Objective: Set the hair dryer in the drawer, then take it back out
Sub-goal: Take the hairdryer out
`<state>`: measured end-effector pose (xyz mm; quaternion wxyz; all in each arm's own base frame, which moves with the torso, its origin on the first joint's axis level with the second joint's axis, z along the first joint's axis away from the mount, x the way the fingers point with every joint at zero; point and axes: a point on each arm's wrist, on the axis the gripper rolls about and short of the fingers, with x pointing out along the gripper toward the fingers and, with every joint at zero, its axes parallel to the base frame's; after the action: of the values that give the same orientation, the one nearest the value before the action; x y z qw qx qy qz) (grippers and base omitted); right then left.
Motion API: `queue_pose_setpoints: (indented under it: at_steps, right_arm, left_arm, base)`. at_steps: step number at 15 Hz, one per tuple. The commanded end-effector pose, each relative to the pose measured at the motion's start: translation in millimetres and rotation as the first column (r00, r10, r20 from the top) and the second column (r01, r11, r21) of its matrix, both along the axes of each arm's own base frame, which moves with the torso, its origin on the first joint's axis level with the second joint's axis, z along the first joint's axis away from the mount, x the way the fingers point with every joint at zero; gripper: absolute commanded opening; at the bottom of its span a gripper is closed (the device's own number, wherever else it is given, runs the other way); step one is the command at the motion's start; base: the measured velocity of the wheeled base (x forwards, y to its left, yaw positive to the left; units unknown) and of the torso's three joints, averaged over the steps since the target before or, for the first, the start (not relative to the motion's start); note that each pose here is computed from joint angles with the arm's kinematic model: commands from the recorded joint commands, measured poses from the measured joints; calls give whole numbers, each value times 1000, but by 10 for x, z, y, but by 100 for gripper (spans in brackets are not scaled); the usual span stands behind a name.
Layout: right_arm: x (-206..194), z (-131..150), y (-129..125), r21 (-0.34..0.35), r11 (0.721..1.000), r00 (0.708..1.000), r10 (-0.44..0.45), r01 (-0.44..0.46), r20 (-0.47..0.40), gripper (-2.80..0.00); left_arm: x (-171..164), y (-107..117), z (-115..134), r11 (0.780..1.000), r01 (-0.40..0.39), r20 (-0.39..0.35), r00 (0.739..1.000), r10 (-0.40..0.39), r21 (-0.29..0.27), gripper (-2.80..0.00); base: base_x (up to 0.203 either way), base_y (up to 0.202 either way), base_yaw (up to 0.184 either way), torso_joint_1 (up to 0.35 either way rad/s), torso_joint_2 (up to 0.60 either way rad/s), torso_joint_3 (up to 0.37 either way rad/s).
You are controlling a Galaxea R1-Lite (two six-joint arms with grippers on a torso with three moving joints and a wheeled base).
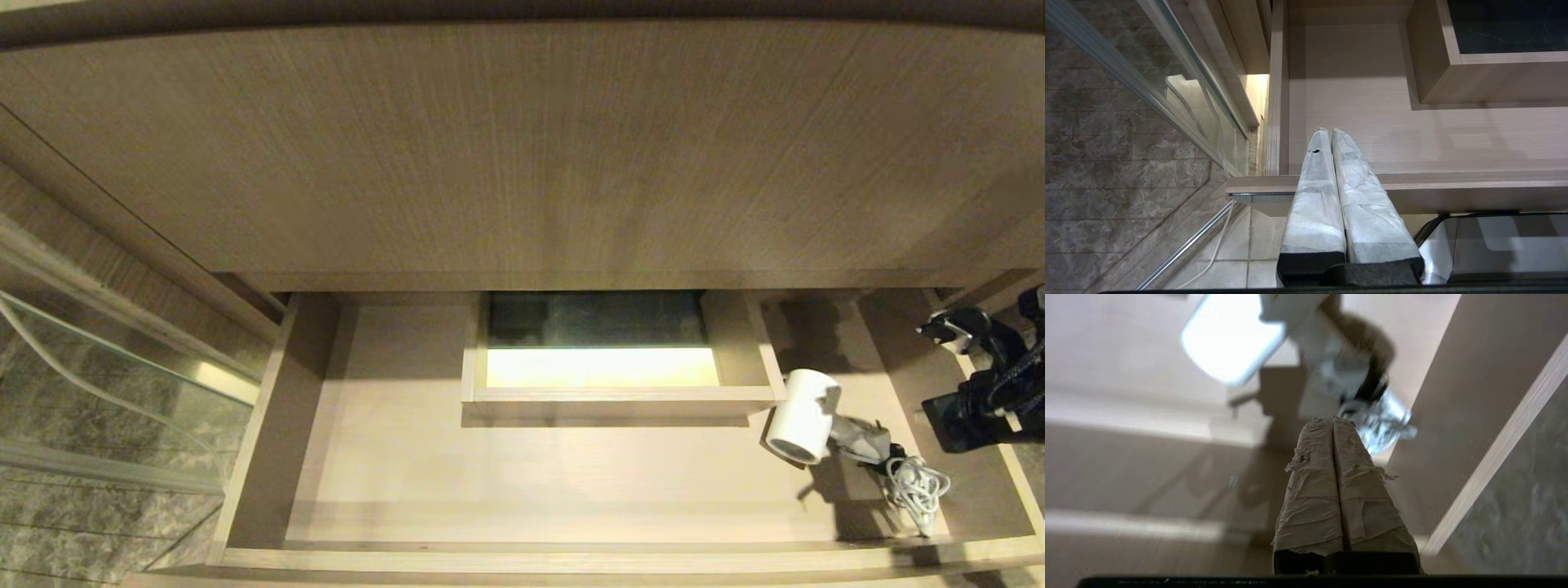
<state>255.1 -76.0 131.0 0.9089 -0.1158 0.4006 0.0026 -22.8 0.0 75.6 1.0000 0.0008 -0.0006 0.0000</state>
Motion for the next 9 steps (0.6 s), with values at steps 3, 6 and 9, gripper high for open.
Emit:
queue_pose_setpoints:
  at_steps: [3, 6, 9]
  right_arm:
    - [263, -345, -58, 34, 999, 997, 23, -21, -70, -280]
    - [346, -463, -78, 83, 996, 995, 34, -26, -93, 0]
    - [428, -573, -102, 107, 993, 992, 55, -43, -111, 0]
  left_arm:
    - [0, 0, 0, 1000, 0, 0, 1000, 0, 0, -280]
    - [-1, 0, 1, 1000, 0, 2, 1000, 0, 0, -280]
    - [-1, 0, 0, 1000, 0, 2, 1000, 0, 0, -280]
  base:
    - [0, 0, 0, 0, 0, 0]
    - [0, 0, 0, 0, 0, 0]
    - [0, 0, 0, 0, 0, 0]
